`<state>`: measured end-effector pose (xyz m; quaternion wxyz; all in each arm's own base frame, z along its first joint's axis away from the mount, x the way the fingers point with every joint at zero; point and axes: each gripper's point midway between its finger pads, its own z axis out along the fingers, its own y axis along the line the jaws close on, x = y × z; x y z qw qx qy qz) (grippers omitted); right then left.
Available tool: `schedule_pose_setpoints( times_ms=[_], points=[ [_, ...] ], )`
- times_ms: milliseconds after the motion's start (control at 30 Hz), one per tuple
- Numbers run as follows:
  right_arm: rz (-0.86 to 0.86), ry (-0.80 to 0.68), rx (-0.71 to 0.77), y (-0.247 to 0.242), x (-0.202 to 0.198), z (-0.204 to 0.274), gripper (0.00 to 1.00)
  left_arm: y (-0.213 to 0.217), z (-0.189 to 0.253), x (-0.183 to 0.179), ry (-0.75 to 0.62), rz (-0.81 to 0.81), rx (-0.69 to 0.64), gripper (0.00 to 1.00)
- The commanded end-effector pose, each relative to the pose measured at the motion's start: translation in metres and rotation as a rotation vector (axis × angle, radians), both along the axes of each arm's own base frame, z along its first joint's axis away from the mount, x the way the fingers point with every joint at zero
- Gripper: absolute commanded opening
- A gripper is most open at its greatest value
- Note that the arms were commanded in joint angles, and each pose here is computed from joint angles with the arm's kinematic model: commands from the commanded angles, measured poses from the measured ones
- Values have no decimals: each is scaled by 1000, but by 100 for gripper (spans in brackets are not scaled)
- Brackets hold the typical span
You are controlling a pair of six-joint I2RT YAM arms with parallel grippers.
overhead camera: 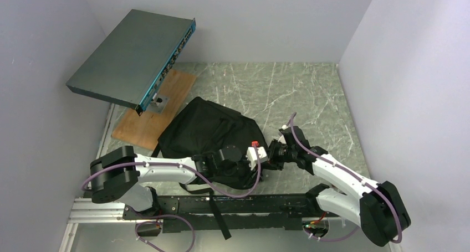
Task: Pack the student bag
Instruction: Zip the student bag at the center of the board.
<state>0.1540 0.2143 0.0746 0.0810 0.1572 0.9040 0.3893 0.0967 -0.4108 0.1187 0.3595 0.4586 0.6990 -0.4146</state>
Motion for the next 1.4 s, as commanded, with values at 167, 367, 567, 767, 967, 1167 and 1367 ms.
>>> schedule_pose_setpoints(
  times_ms=[167, 367, 567, 767, 967, 1167, 1367],
  points=[
    [27, -224, 136, 13, 15, 28, 0, -3, 6, -48, 263, -111, -31, 50],
    [67, -268, 125, 14, 17, 28, 0, 3, 22, -52, 301, -92, -13, 70],
    [77, -339, 163, 19, 24, 35, 0, 16, 49, -51, 373, -4, -80, 85],
    [106, -391, 166, 23, 29, 37, 0, 33, 74, -51, 493, 118, -144, 78],
    [111, -424, 192, 24, 29, 41, 0, 57, 75, -35, 640, 360, -159, 67],
    [130, -446, 181, 24, 30, 43, 0, 81, 69, -4, 462, 388, 3, 67],
    [164, -453, 179, 27, 30, 49, 0, 85, 65, 22, 182, 162, 226, 69]
  ],
)
